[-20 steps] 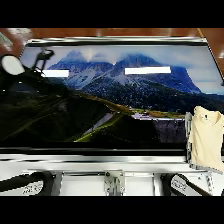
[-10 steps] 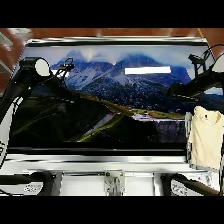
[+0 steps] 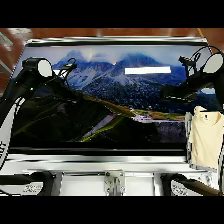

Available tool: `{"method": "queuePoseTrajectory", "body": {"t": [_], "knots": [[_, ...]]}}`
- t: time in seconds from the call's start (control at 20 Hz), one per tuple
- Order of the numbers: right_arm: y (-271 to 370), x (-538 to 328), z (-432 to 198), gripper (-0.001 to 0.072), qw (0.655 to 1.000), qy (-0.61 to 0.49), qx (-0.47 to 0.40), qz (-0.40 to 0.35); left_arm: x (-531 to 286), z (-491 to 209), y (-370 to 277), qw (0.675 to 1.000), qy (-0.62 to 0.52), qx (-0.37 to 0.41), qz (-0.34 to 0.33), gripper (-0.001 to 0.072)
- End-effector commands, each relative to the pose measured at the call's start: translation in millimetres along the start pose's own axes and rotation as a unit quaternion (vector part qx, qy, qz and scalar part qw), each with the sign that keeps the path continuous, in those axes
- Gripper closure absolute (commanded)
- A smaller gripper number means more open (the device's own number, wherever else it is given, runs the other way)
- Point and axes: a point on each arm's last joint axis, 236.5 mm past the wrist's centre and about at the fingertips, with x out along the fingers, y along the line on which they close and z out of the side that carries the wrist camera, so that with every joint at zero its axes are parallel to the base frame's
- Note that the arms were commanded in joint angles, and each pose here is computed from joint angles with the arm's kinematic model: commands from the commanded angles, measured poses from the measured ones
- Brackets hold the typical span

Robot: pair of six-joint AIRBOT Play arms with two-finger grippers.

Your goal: Fold the shirts.

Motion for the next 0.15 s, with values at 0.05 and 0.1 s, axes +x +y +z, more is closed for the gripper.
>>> {"method": "queuePoseTrajectory", "body": {"t": [0.05,0.1], "knots": [[1.1,0.4,-0.5,0.0013,1.0,0.001,-0.001,0.001,0.3,0.3,-3.6,1.0,0.0,0.005,-0.003,-0.0007],[1.1,0.4,-0.5,0.0013,1.0,0.001,-0.001,0.001,0.4,0.2,-4.3,1.0,0.0,0.007,-0.002,-0.0007]]}}
